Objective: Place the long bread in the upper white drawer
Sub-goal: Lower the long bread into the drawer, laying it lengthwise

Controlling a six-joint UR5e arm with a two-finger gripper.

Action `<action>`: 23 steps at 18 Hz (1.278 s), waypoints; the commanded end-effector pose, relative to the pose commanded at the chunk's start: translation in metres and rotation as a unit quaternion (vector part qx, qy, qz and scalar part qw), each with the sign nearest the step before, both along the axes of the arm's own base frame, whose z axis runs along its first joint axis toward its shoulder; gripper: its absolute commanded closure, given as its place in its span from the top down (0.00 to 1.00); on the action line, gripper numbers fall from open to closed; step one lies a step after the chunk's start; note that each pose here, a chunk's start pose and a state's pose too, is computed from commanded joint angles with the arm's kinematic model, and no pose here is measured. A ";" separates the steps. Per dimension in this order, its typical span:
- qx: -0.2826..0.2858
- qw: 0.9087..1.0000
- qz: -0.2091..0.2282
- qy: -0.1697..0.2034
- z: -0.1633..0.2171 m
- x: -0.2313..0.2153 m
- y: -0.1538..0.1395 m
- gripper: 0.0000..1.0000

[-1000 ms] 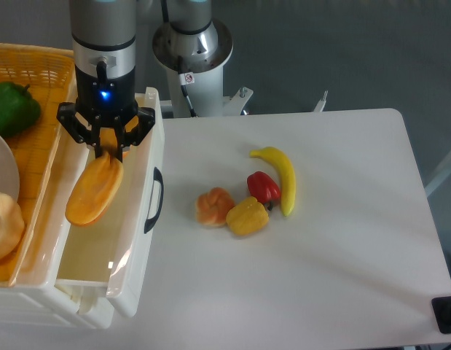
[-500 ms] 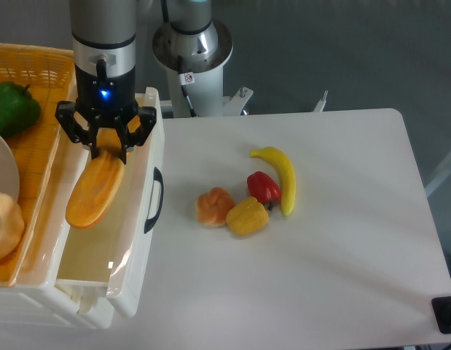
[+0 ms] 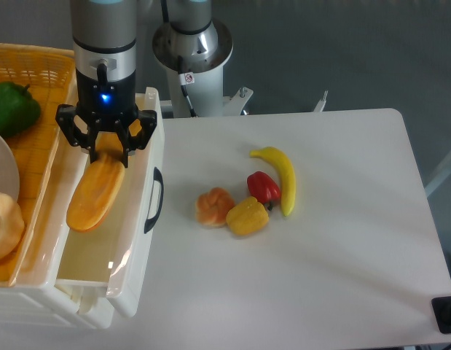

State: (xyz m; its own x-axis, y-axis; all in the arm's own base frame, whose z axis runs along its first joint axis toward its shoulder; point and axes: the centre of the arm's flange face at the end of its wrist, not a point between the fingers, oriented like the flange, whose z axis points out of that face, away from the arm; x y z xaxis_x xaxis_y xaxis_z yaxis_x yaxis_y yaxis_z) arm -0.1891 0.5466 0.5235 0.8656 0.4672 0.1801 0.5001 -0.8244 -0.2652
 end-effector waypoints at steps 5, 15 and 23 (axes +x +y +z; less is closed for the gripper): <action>0.001 1.000 -0.005 -0.003 0.000 0.005 0.002 0.64; -0.003 1.000 -0.005 -0.006 -0.006 0.006 0.001 0.64; -0.016 1.000 -0.003 -0.006 -0.018 0.001 0.004 0.62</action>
State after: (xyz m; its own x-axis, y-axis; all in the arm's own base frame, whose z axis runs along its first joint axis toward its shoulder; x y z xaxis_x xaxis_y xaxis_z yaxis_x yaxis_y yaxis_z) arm -0.1878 0.5510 0.5059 0.8661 0.4678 0.1762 0.4984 -0.8353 -0.2322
